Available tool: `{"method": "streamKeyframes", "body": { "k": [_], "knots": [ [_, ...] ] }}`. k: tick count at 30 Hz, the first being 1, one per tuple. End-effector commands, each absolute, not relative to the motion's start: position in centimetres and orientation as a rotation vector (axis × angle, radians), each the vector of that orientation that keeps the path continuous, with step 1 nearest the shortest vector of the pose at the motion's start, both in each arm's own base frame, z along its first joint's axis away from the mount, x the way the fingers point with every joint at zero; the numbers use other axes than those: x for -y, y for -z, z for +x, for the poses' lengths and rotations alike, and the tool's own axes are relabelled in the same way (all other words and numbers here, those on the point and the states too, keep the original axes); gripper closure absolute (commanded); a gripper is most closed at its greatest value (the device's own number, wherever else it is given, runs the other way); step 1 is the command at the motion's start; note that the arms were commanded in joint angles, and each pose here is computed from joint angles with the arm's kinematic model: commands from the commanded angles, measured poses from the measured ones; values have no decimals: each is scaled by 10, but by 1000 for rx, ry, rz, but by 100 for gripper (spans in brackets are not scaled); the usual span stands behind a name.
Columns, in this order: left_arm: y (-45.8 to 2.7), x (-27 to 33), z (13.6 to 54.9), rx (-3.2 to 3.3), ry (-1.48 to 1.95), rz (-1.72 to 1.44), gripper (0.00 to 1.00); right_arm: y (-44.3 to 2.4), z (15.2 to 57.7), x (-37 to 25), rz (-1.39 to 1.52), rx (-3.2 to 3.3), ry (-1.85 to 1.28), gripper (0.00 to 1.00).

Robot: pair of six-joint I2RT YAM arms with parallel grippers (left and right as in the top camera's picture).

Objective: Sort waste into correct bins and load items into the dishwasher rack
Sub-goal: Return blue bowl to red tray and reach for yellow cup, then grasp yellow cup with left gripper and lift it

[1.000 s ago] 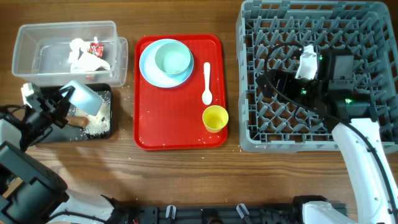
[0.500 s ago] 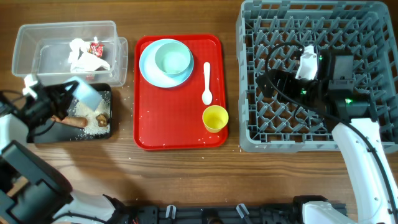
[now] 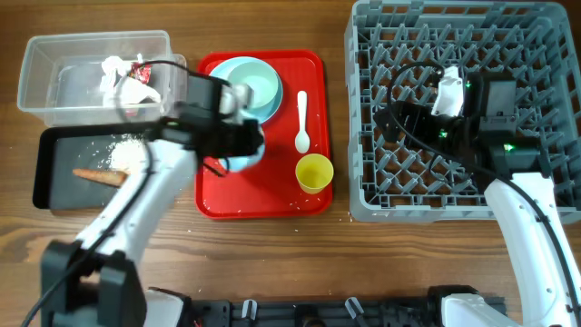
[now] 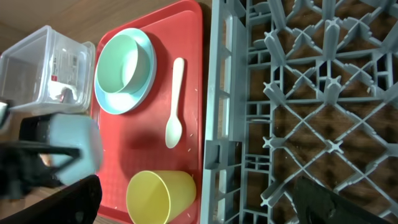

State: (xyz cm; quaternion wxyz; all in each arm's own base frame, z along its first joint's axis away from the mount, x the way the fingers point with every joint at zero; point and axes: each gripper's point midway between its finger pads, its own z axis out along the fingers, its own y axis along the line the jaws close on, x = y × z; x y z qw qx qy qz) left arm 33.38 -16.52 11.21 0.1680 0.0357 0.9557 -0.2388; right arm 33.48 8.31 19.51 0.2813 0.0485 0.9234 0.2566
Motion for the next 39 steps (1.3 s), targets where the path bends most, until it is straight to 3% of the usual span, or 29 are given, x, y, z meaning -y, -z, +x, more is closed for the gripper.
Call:
{"method": "streamKeyframes", "body": {
  "k": [1, 9, 12, 14, 17, 19, 23, 27, 32, 39],
  "knots": [
    [-76, 152, 336, -2772, 244, 188, 96, -199, 340, -81, 136, -2463, -676, 0],
    [-21, 154, 324, -2902, 89, 254, 95, -199, 339, -81, 137, -2464, -677, 0],
    [-26, 157, 325, -2899, 122, 245, 88, -199, 339, -81, 136, -2464, -677, 0],
    [-43, 166, 330, -2879, 185, 248, 76, -199, 339, -81, 136, -2464, -677, 0],
    [-79, 174, 342, -2823, 228, 248, 48, -199, 339, -81, 136, -2464, -677, 0],
    [-101, 181, 349, -2787, 266, 251, 42, -199, 339, -81, 136, -2464, -677, 0],
    [-118, 200, 346, -2755, 416, 345, 38, -199, 339, -81, 137, -2466, -677, 0],
    [-120, 227, 324, -2759, 580, 515, 42, -199, 339, -81, 136, -2464, -677, 0],
    [-108, 249, 302, -2767, 548, 704, 41, -199, 339, -81, 137, -2466, -677, 0],
    [-71, 240, 295, -2859, 386, 721, 44, -199, 339, -81, 138, -2468, -677, 0]
  ]
}}
